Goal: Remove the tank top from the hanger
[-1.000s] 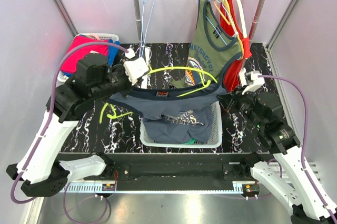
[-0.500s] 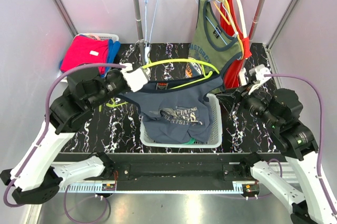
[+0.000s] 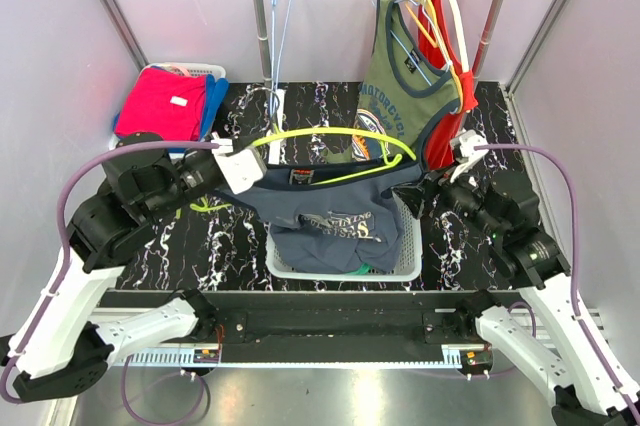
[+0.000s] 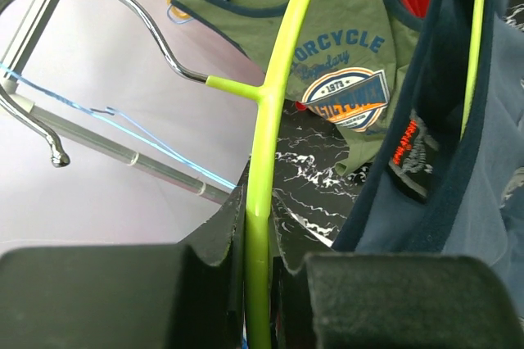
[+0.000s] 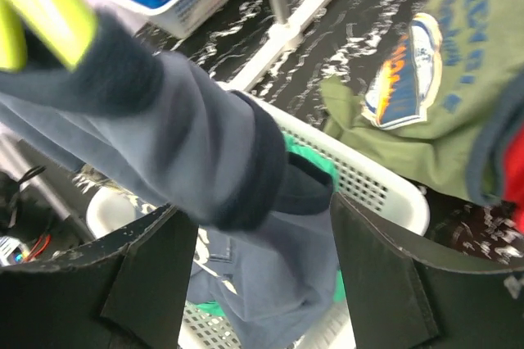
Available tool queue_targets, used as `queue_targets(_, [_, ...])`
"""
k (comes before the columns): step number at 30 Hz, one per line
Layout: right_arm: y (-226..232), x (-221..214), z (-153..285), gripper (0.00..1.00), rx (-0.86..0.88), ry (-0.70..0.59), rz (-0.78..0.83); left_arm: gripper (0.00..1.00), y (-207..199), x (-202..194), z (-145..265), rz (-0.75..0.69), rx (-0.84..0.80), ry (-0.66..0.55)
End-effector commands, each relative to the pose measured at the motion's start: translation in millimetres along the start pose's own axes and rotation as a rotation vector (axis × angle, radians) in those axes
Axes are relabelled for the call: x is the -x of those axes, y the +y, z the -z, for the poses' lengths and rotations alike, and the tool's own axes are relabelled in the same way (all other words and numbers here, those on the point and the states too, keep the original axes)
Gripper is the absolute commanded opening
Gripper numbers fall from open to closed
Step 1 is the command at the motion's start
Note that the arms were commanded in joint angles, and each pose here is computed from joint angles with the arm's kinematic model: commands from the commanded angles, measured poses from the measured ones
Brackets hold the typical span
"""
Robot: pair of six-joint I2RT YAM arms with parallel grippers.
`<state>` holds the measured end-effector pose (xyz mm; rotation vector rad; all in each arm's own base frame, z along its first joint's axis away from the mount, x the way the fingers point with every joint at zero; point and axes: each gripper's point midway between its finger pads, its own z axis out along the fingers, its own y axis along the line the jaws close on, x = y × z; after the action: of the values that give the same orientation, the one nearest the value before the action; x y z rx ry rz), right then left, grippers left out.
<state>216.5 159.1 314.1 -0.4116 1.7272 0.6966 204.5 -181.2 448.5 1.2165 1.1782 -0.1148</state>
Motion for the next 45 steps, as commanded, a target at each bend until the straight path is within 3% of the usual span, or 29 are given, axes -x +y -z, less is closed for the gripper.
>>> queue_targets(1, [30.3,43.8,5.5,0.73,0.153,-0.154,0.089,0.00,9.2,32.8,13.0,0.000,0.009,-0.116])
queue_targets(10, [73.7,30.4,33.4,0.66,0.395,-0.014,0.163,0.00,-5.9,15.0,12.0,-0.055,-0.025,-0.085])
queue_targets(15, [75.9,25.4,31.9,0.45,0.416,0.016,0.145,0.00,-0.4,22.5,13.6,-0.049,-0.015,-0.101])
queue_targets(22, [70.4,8.4,24.6,0.36,0.406,0.088,0.108,0.00,6.4,29.6,18.7,-0.045,0.006,-0.114])
queue_targets(26, [66.6,-0.4,22.3,0.37,0.393,0.120,0.091,0.00,8.7,35.2,20.6,-0.036,0.010,-0.131])
queue_targets(27, [65.7,-0.3,22.6,0.39,0.387,0.116,0.094,0.00,10.2,38.1,21.9,-0.036,0.013,-0.138])
queue_targets(28, [62.4,-2.6,21.0,0.50,0.369,0.120,0.089,0.00,10.5,38.8,21.1,-0.033,0.012,-0.139])
queue_targets(30, [59.9,-3.3,21.9,0.55,0.352,0.114,0.090,0.00,12.6,41.6,21.2,-0.033,0.015,-0.145])
queue_targets(33, [55.3,-0.3,22.6,0.41,0.317,0.095,0.099,0.00,14.2,43.5,22.3,-0.031,0.018,-0.149])
queue_targets(38, [46.0,11.5,24.4,0.10,0.246,0.039,0.124,0.00,13.0,42.6,22.9,-0.024,0.016,-0.147])
queue_targets(41, [43.1,18.1,30.8,0.00,0.213,-0.004,0.140,0.00,11.7,41.4,23.0,-0.019,0.015,-0.146])
queue_targets(45, [29.4,17.0,31.5,0.00,0.126,-0.019,0.118,0.00,11.8,41.5,24.5,-0.018,0.018,-0.147])
